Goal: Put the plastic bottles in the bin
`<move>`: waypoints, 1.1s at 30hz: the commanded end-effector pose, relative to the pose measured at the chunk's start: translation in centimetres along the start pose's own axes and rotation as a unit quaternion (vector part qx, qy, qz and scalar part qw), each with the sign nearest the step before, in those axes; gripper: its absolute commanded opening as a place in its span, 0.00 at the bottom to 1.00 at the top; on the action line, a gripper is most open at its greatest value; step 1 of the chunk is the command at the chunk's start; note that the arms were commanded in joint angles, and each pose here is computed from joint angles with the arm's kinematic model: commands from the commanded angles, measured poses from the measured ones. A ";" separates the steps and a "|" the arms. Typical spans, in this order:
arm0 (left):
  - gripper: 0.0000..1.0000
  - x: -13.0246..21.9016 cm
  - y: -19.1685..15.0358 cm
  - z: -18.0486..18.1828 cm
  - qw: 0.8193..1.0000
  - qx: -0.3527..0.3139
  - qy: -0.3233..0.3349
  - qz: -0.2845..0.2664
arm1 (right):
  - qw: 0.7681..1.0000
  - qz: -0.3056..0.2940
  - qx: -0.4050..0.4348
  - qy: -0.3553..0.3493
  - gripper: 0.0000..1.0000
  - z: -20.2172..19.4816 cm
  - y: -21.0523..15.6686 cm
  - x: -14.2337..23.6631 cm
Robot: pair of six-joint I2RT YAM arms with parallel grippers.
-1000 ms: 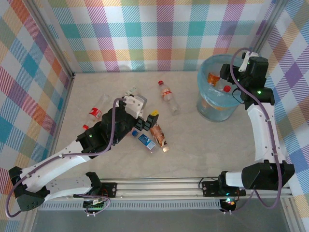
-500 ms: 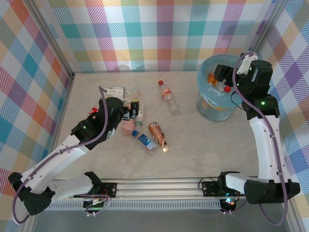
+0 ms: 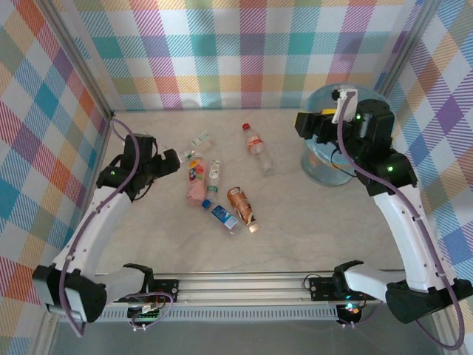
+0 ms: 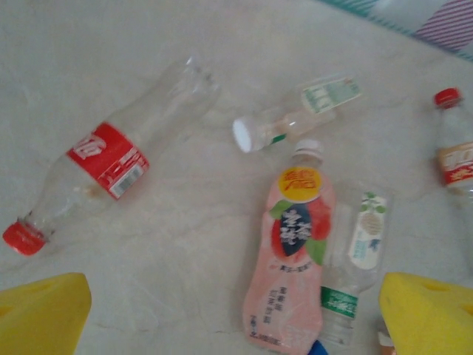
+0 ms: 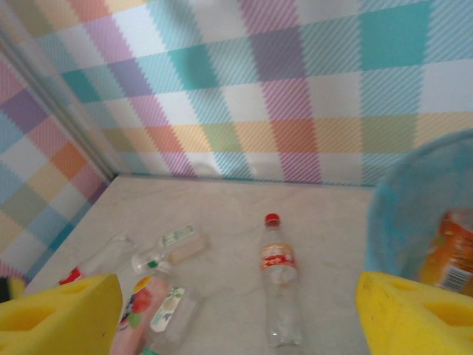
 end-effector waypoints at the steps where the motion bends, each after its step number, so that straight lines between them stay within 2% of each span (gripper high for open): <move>1: 0.99 -1.8 0.5 1.7 0.998 -0.002 0.006 0.062 | 0.999 0.004 0.028 0.044 0.82 1.8 -0.4 -1.0; 4: 0.99 -3.8 2.4 3.3 0.996 -0.015 0.043 0.081 | 0.997 0.015 0.037 0.072 0.82 3.1 -1.1 -1.9; 9: 0.99 -8.1 5.0 5.6 0.991 0.006 0.061 0.123 | 0.992 0.032 0.042 0.112 0.82 4.9 -2.3 -3.6; 12: 0.99 -11.1 5.5 6.2 0.984 -0.018 0.092 0.151 | 0.990 0.041 0.044 0.130 0.82 5.7 -2.9 -4.4; 17: 0.98 -15.3 5.6 6.9 0.973 -0.044 0.126 0.186 | 0.987 0.054 0.042 0.143 0.83 6.2 -4.0 -5.2; 22: 0.97 -17.9 5.1 7.3 0.965 -0.050 0.134 0.220 | 0.986 0.066 0.043 0.147 0.83 6.4 -4.8 -5.7; 33: 0.89 -20.5 3.0 8.1 0.951 -0.047 0.130 0.278 | 0.984 0.079 0.037 0.153 0.83 6.6 -5.5 -6.9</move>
Point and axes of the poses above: each hand's point on the last joint's axis, 136 mm out from that joint toward the fingers, its own x axis back along the fingers, its own z axis along the line the jaws close on, y = z × x, the point moved 10 cm from there along x, back along the fingers, and after that the axes turned 10 degrees about x, right-handed, at the moved point
